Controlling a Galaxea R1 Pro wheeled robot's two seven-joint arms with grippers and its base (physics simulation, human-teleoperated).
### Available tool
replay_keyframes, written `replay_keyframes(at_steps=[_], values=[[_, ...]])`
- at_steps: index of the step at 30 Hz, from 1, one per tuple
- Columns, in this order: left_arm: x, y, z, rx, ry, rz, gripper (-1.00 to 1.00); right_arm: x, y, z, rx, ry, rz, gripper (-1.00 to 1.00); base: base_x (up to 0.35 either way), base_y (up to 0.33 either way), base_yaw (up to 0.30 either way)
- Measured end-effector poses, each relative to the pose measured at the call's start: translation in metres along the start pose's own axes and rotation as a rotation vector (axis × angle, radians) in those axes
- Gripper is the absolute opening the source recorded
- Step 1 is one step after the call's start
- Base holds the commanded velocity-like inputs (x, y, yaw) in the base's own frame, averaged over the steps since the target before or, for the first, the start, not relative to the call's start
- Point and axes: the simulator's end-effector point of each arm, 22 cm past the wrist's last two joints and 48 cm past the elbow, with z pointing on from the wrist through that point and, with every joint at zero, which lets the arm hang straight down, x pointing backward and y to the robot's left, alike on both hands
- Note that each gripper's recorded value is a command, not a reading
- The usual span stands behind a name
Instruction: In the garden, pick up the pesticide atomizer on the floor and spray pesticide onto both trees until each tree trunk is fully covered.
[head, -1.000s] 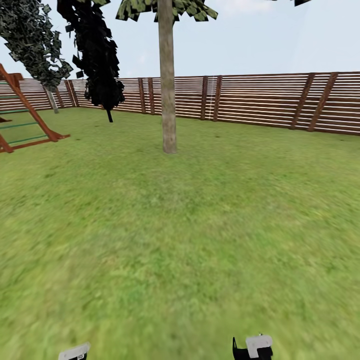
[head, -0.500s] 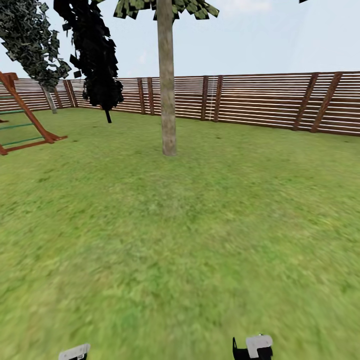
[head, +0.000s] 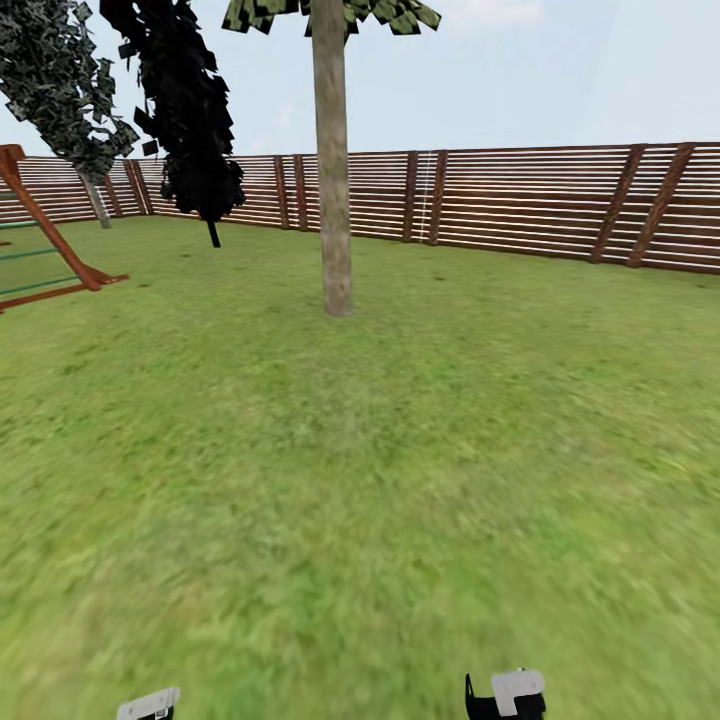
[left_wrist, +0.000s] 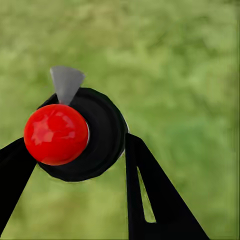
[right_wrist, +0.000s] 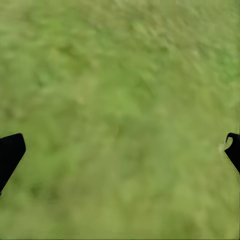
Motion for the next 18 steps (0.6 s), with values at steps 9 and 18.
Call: replay_keyframes(at_steps=[9,18], values=[[0.0000,0.0000,0.0000,0.000,0.000,0.000,-1.00,0.0000,0.0001,0.0000,0.000,0.000,0.000,1.00,0.340,0.000,0.000],[0.0000,0.0000,0.0000,0.000,0.000,0.000,-1.00,0.0000,0.0001,0.0000,0.000,0.000,-0.001,1.00,0.340,0.000,0.000]])
